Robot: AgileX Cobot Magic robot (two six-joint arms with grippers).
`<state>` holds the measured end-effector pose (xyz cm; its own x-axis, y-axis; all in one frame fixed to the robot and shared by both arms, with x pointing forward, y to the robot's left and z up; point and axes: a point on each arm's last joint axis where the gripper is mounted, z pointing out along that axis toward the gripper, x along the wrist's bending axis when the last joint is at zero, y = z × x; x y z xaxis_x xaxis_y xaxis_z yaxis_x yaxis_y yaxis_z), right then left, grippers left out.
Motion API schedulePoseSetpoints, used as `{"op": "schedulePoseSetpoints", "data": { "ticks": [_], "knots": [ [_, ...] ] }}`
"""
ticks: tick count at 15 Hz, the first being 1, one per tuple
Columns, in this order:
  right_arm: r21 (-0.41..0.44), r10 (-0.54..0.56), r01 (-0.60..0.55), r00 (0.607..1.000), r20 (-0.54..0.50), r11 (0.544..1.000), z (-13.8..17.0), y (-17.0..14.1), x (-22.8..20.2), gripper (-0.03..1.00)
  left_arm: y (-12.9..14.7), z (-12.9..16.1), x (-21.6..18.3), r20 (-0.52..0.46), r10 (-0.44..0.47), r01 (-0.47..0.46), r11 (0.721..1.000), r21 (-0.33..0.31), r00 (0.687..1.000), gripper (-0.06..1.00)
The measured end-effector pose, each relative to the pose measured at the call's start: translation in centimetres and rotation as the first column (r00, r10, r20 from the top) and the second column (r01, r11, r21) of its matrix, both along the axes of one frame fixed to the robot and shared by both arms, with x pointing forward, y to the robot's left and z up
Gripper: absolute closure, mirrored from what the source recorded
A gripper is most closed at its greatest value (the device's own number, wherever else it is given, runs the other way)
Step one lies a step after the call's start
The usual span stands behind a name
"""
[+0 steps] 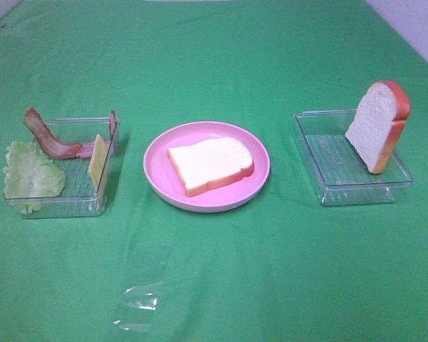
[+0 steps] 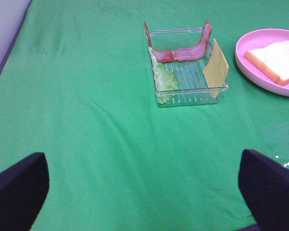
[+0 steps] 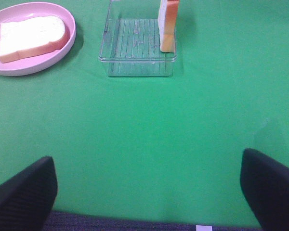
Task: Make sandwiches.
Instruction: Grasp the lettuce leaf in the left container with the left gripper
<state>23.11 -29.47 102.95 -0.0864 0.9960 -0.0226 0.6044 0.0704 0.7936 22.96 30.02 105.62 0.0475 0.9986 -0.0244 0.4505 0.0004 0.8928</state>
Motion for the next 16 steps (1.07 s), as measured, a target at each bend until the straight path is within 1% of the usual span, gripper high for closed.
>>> {"op": "schedulePoseSetpoints", "data": {
  "ticks": [10, 13, 16],
  "knots": [
    [0.000, 0.000, 0.000, 1.000, 0.000, 1.000, 0.0, 0.0, 0.0, -0.02, 0.1, 0.0, 0.1, -0.005, 0.008, -0.008, 1.000, 0.006, 1.000, -0.05],
    [0.000, 0.000, 0.000, 1.000, 0.000, 1.000, 0.0, 0.0, 0.0, -0.02, 0.1, 0.0, 0.9, -0.054, 0.016, -0.016, 1.000, 0.010, 0.998, -0.04],
    [0.000, 0.000, 0.000, 1.000, 0.000, 1.000, 0.0, 0.0, 0.0, -0.02, 0.0, 0.2, 3.0, -0.176, 0.017, -0.014, 1.000, 0.016, 0.984, -0.03]
  ]
}}
